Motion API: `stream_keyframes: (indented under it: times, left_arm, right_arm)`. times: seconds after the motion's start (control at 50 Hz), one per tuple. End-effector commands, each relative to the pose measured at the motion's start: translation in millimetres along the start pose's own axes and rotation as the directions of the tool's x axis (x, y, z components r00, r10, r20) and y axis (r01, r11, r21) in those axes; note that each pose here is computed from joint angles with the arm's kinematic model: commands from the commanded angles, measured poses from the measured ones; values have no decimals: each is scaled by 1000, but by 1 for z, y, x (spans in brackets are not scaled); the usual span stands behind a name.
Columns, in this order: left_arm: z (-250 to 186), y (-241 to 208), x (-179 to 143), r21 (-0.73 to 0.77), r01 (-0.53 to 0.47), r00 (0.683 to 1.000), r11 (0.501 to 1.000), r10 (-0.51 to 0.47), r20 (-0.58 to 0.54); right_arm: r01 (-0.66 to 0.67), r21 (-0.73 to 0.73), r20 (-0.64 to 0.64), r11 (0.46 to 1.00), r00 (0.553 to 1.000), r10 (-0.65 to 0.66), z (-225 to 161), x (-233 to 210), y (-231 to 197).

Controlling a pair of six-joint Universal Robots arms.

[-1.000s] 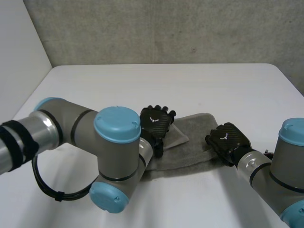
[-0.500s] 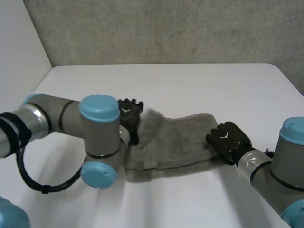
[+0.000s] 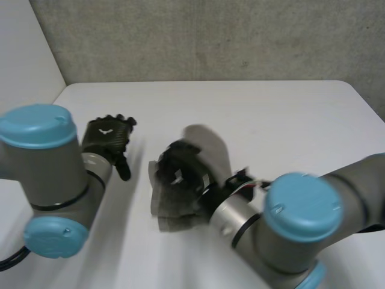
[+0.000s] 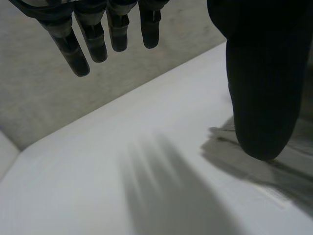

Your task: Fold the towel.

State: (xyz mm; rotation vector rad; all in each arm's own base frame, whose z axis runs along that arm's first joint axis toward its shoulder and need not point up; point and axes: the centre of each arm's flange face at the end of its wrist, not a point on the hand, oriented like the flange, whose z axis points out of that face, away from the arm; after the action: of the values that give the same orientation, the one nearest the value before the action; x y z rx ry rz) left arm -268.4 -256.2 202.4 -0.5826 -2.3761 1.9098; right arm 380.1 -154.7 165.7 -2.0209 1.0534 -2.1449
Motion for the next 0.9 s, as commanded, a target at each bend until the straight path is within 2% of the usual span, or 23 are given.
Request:
stream_keyframes:
  times: [0.02, 0.16, 0.18, 0.2, 0.22, 0.26, 0.28, 0.3, 0.32, 0.36, 0.38, 0.42, 0.44, 0.48, 0.5, 0.52, 0.54, 0.58, 0.7, 0.74, 0.86, 0.9]
  left_arm:
    - [-1, 1, -18, -9, 14, 1000, 1000, -14, 21]
    - [-2, -2, -14, 11, 14, 1000, 1000, -14, -8]
    - [0, -5, -13, 28, 17, 1000, 999, -17, -11]
    - [1, -8, -12, 49, 20, 1000, 999, -19, -12]
    - [1, -8, -12, 50, 20, 1000, 999, -19, -12]
    - [4, -22, -7, 111, 31, 999, 993, -28, -26]
    - [4, -22, -7, 111, 31, 999, 993, -28, -26]
    - [2, -29, 0, 138, 34, 998, 990, -28, -48]
    - [2, -29, 0, 138, 34, 998, 990, -28, -49]
    - [-3, -42, 16, 186, 52, 994, 981, -33, -100]
    - [-3, -42, 16, 187, 52, 994, 981, -33, -100]
    - [-8, -51, 30, 213, 79, 988, 974, -48, -147]
    - [-8, -51, 30, 213, 79, 988, 974, -48, -148]
    - [-10, -53, 39, 218, 96, 983, 971, -57, -177]
    - [-13, -52, 49, 212, 111, 974, 971, -65, -216]
    - [-14, -50, 59, 204, 125, 965, 971, -71, -254]
    - [-14, -50, 60, 204, 125, 965, 971, -71, -254]
    - [-12, -37, 77, 168, 131, 949, 977, -74, -308]
    - [-2, -6, 91, 87, 93, 943, 992, -60, -327]
    - [5, 17, 96, 20, 59, 944, 998, -50, -327]
    - [7, 53, 90, -140, -8, 955, 990, -34, -295]
    - [9, 57, 84, -161, -12, 963, 987, -32, -268]
  right_arm:
    - [-46, 62, 213, 997, 977, 32, 4, -60, -9]
    - [-64, 64, 184, 996, 982, 51, 8, -44, -10]
    - [-78, 75, 141, 994, 988, 67, 8, -28, -16]
    - [-126, 61, 94, 990, 988, 120, 8, -9, -13]
    - [-126, 60, 94, 990, 988, 120, 8, -9, -13]
    - [-265, -3, 1, 964, 964, 265, 6, 23, 7]
    - [-266, -3, 1, 964, 964, 266, 6, 23, 7]
    - [-358, -27, -57, 933, 933, 356, 2, 40, 17]
    - [-359, -28, -58, 933, 932, 357, 2, 40, 17]
    - [-535, -40, -178, 844, 835, 521, -10, 70, 32]
    - [-536, -40, -178, 843, 834, 522, -10, 71, 32]
    - [-684, -54, -258, 727, 713, 652, -22, 86, 53]
    - [-685, -54, -258, 727, 713, 653, -22, 86, 53]
    - [-794, -90, -309, 602, 597, 741, -32, 93, 76]
    - [-794, -90, -310, 601, 596, 741, -32, 93, 76]
    - [-828, -107, -325, 550, 552, 768, -36, 95, 83]
    - [-828, -107, -325, 550, 552, 768, -36, 95, 83]
    - [-868, -117, -339, 483, 492, 802, -39, 98, 89]
    - [-892, -157, -290, 425, 453, 843, -30, 86, 96]
    - [-898, -194, -267, 395, 436, 860, -23, 76, 103]
    - [-902, -273, -250, 334, 402, 881, -10, 52, 120]
    - [-899, -288, -243, 329, 401, 883, -8, 46, 121]
